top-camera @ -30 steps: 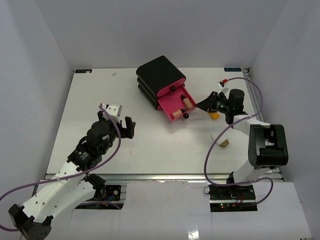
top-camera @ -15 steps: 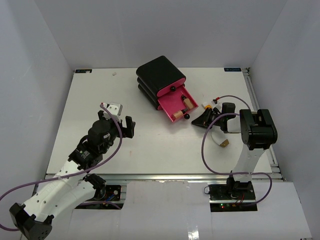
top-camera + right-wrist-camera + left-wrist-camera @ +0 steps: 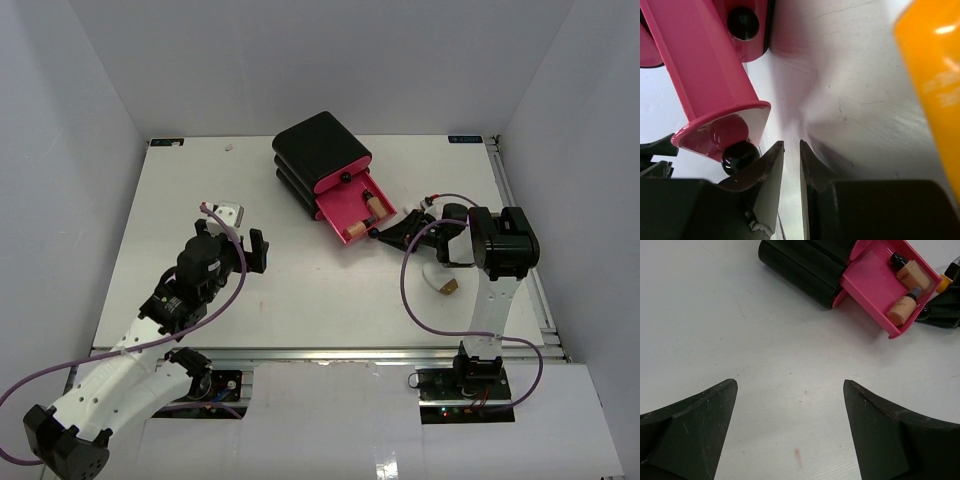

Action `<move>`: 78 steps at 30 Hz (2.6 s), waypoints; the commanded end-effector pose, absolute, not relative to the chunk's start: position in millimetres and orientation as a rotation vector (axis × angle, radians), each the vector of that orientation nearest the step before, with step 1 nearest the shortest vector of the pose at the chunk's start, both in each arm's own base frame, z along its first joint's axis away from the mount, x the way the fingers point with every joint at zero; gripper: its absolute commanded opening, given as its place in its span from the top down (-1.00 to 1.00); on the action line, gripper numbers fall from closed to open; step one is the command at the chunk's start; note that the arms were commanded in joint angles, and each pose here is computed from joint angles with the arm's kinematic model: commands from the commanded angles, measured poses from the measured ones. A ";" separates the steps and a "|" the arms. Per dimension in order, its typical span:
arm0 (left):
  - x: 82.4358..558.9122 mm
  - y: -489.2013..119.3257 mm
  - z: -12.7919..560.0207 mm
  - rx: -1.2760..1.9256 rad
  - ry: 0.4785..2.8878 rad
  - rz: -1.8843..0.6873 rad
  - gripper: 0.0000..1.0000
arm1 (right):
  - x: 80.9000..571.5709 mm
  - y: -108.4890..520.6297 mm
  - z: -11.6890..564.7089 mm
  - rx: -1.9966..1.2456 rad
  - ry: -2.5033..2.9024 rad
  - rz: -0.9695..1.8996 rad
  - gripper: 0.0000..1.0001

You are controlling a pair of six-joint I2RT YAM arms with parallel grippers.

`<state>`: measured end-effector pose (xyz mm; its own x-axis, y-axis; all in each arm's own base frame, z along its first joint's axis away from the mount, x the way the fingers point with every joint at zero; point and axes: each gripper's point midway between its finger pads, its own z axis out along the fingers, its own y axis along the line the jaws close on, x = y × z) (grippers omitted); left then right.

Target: Organize the makeup

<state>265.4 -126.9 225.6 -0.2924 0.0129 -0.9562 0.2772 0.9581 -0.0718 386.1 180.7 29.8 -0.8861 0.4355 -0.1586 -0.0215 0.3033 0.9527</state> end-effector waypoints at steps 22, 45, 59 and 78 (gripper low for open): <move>267.9 -128.9 230.1 0.220 1.831 -0.289 -0.96 | 436.3 212.0 110.4 0.303 1.886 1.597 0.45; 270.0 -129.3 225.2 0.224 1.849 -0.282 -0.96 | 418.8 209.0 122.0 0.058 1.897 1.490 0.03; 269.6 -129.7 225.7 0.225 1.848 -0.286 -0.96 | 394.9 195.0 71.9 0.112 2.041 1.439 -0.04; 271.6 -129.1 222.0 0.225 1.859 -0.280 -0.96 | 397.9 213.2 78.2 0.073 1.985 1.559 -0.02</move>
